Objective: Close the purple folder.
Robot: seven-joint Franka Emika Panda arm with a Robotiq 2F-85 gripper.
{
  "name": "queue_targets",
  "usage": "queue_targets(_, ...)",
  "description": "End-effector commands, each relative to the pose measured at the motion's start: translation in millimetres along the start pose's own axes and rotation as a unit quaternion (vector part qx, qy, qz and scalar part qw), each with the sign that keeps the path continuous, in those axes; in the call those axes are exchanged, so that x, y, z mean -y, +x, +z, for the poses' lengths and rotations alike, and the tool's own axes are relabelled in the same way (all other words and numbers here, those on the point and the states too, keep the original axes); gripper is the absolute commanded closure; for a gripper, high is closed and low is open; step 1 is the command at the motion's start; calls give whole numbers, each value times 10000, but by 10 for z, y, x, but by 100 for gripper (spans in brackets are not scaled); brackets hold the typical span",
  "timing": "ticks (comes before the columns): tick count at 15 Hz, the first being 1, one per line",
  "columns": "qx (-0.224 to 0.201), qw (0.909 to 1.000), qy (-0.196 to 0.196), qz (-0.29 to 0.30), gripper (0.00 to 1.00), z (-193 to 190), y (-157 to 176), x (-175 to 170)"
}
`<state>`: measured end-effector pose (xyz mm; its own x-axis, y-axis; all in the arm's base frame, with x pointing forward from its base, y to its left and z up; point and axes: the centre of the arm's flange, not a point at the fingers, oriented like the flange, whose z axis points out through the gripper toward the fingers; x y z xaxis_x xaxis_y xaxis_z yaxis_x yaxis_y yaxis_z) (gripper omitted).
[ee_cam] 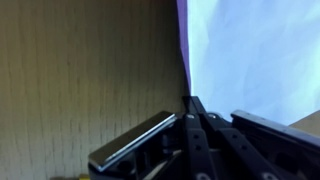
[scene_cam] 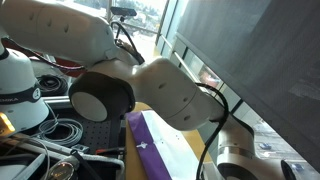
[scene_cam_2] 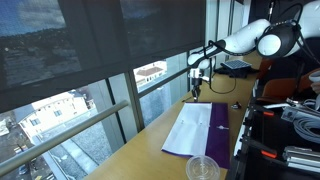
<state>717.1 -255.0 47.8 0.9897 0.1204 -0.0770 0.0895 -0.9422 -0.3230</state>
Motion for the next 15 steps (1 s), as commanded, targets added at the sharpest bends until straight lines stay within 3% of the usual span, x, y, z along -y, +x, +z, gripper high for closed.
queue_targets(1, -98, 9997, 165, 155, 100, -149, 284, -143)
queue_targets(8, -410, 9969, -622, 265, 100, -1299, 259, 627)
queue_targets(15, -493, 9860, -1590, 60, 100, -2557, 325, 1340)
